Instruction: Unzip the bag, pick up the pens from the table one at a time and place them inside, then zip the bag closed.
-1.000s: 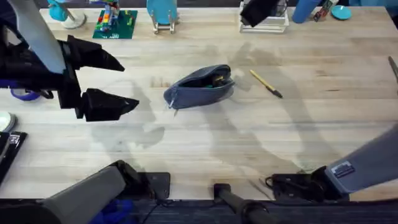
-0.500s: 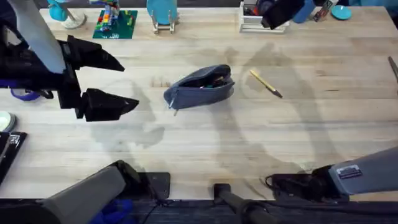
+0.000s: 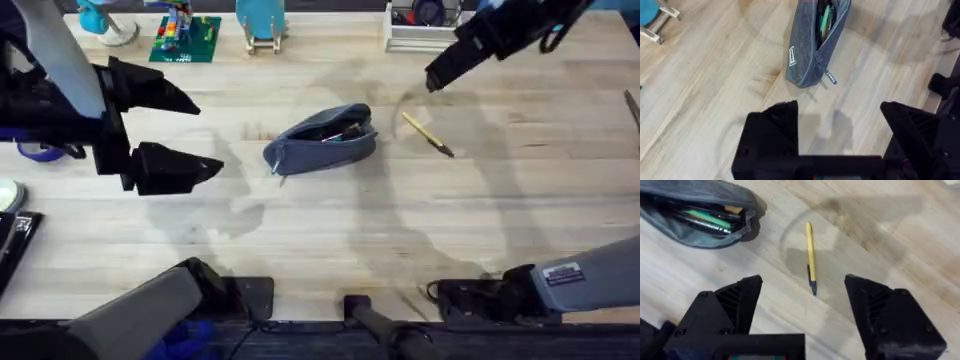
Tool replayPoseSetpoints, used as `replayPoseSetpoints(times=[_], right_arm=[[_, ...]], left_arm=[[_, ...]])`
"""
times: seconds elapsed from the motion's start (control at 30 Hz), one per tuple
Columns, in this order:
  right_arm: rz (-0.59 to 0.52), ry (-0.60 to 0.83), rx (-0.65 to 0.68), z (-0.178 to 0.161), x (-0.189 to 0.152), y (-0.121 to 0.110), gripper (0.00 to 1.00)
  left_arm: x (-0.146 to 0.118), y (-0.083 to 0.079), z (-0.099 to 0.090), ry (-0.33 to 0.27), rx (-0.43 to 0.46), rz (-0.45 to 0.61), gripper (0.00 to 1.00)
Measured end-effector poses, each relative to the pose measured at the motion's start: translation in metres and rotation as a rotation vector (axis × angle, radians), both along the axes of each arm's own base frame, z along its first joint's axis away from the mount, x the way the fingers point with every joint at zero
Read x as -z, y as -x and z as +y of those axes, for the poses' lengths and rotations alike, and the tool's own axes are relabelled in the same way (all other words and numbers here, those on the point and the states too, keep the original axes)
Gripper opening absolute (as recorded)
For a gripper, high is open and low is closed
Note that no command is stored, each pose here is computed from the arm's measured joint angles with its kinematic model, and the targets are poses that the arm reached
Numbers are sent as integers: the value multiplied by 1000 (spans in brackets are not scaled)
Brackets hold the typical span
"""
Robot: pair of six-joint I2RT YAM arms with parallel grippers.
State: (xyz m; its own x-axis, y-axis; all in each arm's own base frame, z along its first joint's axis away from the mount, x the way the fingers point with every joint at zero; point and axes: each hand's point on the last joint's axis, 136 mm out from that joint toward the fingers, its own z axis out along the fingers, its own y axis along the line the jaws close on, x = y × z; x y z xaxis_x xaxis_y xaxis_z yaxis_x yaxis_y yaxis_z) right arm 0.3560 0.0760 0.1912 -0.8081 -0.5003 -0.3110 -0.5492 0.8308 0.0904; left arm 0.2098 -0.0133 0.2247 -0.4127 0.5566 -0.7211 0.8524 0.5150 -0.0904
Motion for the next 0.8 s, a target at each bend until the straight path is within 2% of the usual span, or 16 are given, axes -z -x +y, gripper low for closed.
replayPoseSetpoints(times=[0.27,0.8], right_arm=[[54,-6,43,-1,50,5,997],[27,30,75,-9,101,-1,997]], left_arm=[[0,0,0,0,0,0,995],[0,0,0,0,0,-1,995]])
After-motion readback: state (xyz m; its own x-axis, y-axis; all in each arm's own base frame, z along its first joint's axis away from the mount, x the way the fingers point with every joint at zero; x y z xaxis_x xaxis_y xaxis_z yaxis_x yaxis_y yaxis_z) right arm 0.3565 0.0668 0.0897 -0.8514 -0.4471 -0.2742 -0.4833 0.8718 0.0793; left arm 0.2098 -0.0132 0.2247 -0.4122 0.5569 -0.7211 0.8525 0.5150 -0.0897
